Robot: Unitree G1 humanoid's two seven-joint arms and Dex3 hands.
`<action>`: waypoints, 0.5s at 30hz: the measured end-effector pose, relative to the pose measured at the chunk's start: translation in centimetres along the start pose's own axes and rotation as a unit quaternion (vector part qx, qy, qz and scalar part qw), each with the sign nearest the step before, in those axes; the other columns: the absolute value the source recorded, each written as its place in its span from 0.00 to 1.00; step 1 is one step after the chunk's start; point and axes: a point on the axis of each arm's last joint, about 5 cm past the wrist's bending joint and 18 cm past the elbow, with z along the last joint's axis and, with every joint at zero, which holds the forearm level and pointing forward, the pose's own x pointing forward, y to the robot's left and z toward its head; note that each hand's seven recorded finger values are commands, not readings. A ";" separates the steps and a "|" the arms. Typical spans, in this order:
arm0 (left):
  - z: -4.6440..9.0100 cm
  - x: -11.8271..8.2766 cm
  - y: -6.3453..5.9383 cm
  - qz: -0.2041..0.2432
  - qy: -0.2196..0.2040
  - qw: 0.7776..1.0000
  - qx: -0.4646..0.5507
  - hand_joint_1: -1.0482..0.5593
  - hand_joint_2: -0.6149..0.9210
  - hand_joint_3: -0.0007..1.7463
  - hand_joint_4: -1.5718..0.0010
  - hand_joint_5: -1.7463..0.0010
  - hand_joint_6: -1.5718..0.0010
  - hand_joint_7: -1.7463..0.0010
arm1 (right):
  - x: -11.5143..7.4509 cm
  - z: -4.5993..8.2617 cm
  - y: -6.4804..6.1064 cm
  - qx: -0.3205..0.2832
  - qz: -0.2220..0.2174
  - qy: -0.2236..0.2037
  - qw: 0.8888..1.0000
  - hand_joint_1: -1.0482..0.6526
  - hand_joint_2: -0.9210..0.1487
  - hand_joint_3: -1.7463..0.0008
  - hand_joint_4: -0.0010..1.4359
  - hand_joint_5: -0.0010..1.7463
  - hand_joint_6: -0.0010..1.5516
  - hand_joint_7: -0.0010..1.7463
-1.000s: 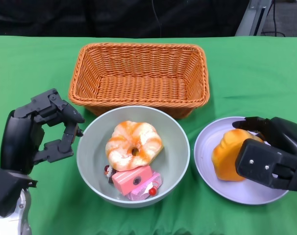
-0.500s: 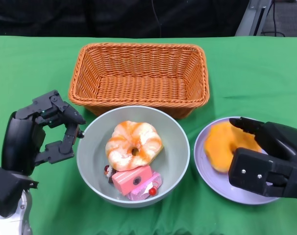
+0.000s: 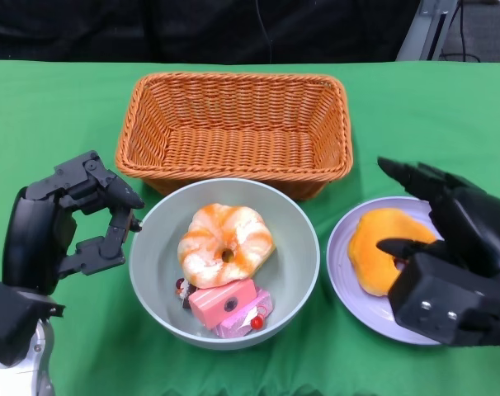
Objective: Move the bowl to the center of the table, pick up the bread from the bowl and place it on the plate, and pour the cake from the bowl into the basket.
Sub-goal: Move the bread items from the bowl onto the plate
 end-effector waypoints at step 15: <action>0.0 0.0 -0.1 -0.002 -0.001 1.000 0.000 0.65 0.74 0.67 0.47 0.11 0.49 0.22 | -2.3 1.9 -0.3 0.252 -0.081 -0.100 0.959 0.45 0.00 0.99 0.49 0.13 0.43 0.05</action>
